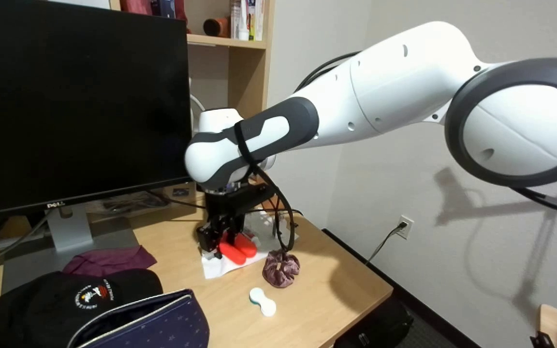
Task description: Move the orange case forward
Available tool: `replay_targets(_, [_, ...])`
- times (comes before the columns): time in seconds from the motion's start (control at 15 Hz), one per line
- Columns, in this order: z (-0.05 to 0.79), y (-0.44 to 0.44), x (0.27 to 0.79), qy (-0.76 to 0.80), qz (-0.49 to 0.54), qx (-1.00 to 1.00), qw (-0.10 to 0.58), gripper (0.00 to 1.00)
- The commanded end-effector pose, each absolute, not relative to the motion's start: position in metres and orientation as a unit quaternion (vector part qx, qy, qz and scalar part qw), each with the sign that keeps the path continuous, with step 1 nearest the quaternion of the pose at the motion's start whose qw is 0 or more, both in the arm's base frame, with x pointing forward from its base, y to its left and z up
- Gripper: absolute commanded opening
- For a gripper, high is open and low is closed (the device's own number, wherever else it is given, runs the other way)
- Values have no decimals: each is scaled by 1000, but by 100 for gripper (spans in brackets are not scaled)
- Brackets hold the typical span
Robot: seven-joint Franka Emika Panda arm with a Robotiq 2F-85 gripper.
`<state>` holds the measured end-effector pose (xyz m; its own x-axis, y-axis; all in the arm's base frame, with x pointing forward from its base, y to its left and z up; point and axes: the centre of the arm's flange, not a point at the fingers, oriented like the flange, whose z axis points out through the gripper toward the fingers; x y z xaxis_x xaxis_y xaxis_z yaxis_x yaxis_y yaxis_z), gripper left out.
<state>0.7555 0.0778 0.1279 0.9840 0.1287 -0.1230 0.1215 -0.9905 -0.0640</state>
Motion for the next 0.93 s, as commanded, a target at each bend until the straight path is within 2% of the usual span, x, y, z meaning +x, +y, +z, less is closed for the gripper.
replay_targets(0.0, [130,74,740,-67,79,-994,37,21])
replay_targets(0.07, [130,74,740,-67,79,-994,37,25])
replay_targets(0.13, [130,74,739,-62,76,-994,39,51])
replay_targets(0.27, [128,73,739,-66,80,-994,39,51])
replay_targets(0.73, [132,77,740,-69,85,-993,41,95])
replay_targets(0.8, [132,76,740,-69,87,-993,40,89])
replay_targets(0.87, [133,76,741,-70,89,-993,40,60])
